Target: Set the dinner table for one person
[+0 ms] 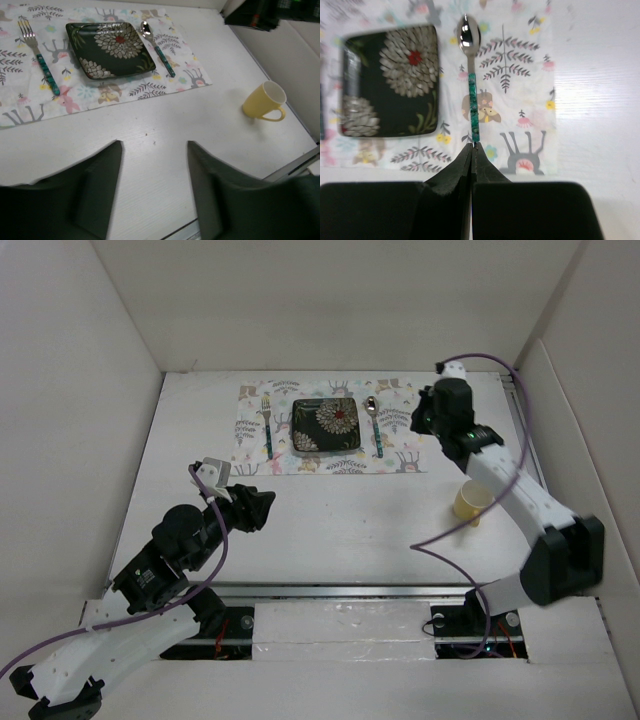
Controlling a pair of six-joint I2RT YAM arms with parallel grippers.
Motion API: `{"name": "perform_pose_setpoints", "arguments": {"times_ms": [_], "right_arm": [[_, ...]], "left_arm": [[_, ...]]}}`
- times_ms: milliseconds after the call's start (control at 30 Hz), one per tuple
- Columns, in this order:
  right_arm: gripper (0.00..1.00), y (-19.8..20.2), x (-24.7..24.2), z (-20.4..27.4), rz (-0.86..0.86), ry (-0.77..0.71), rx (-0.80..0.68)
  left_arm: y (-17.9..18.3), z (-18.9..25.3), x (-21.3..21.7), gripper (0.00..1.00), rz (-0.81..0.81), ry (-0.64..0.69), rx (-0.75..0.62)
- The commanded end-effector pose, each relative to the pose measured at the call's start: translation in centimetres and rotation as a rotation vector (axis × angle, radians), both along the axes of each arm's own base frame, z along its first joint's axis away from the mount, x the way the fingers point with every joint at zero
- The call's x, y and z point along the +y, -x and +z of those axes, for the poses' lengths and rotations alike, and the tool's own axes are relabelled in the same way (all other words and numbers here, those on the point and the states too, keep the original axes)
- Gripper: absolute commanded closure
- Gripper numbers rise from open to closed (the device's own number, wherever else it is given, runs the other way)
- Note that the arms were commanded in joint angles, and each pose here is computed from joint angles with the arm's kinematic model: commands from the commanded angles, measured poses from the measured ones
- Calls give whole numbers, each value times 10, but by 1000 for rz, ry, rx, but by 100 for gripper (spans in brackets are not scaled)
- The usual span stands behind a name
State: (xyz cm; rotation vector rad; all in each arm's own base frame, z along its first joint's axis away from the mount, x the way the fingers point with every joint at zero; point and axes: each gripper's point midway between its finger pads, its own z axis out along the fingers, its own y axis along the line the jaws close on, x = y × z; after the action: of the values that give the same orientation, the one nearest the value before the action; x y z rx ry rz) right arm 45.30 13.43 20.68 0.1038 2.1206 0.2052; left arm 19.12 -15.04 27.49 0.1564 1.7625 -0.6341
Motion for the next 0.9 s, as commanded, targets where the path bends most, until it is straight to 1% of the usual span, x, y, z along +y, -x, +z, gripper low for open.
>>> {"name": "perform_pose_setpoints", "arguments": {"times_ms": [0, 33, 67, 100, 133, 167, 200, 233, 267, 300, 333, 400, 433, 500, 567, 733, 767, 800, 867], "right_arm": [[100, 34, -47, 26, -180, -29, -174], [100, 47, -58, 21, -221, -16, -170], [100, 66, -72, 25, -260, -23, -179], [100, 83, -80, 2, -292, -18, -131], [89, 93, -95, -2, -354, -3, -127], [84, 107, -103, 6, -385, -20, -149], [74, 120, -113, -10, -416, 1, -115], [53, 125, -121, -10, -438, 15, -129], [47, 130, -126, -12, -448, 21, -129], [44, 135, -132, -12, -459, 22, -125], [41, 138, -137, -12, -477, 26, -117], [40, 147, -147, -19, -517, 48, -74], [40, 148, -148, -22, -515, 62, -65], [40, 149, -157, -28, -527, 83, -46], [40, 148, -157, -41, -503, 94, -9], [40, 129, -143, -60, -417, 62, 30], [40, 126, -142, -69, -414, 73, 65], [41, 122, -141, -69, -416, 68, 68], [43, 117, -141, -80, -417, 77, 84]], "left_arm": [[2, 13, 1, 59, -7, 40, -44], [2, 13, 0, 69, -12, 38, -45], [3, 13, 0, 79, -16, 40, -46], [4, 13, -2, 92, -32, 37, -45], [5, 13, -4, 94, -42, 41, -46], [5, 14, -4, 94, -41, 40, -50], [4, 14, -5, 93, -43, 39, -47], [4, 13, -5, 89, -41, 37, -43], [4, 13, -5, 83, -42, 39, -42], [5, 12, -6, 70, -50, 38, -40], [6, 14, -6, 65, -53, 42, -43], [6, 15, -6, 55, -52, 47, -53], [5, 14, -6, 53, -49, 44, -49], [6, 13, -6, 52, -53, 40, -44], [6, 16, -6, 52, -55, 48, -54], [7, 15, -7, 51, -62, 44, -49], [7, 15, -7, 51, -66, 45, -51], [7, 16, -7, 51, -60, 46, -53], [6, 13, -7, 51, -58, 41, -46]]}}
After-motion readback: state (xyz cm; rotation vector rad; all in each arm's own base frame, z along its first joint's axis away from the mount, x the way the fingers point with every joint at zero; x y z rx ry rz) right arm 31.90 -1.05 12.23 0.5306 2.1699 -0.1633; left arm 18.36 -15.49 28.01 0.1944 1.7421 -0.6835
